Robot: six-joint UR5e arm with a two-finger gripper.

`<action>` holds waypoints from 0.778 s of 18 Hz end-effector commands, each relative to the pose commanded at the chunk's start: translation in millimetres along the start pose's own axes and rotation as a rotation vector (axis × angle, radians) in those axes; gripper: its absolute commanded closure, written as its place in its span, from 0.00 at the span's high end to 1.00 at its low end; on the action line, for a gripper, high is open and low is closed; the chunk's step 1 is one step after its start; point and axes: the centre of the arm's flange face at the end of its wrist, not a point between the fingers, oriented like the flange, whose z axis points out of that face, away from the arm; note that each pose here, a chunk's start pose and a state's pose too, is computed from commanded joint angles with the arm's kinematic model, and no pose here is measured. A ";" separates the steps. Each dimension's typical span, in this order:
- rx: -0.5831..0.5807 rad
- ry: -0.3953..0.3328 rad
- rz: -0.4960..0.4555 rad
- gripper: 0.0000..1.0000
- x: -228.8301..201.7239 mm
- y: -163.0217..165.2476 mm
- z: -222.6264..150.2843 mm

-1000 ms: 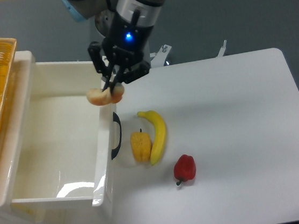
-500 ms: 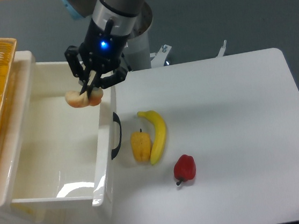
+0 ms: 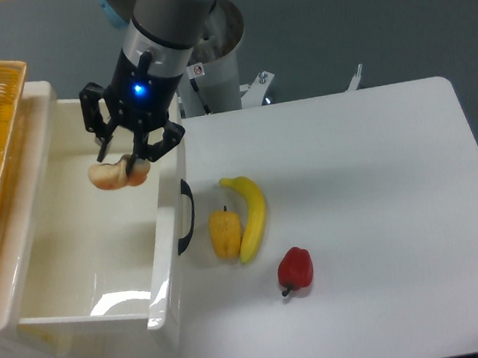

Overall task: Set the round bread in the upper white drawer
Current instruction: 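Lower the bread roll into the open white drawer, then open the gripper to release the bread roll in the drawer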

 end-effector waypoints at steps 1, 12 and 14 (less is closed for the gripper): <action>0.000 0.000 0.002 0.76 0.7 -0.4 0.3; -0.006 0.008 0.013 0.88 6.0 -2.3 5.5; -0.008 0.005 0.020 1.00 5.1 -2.3 6.1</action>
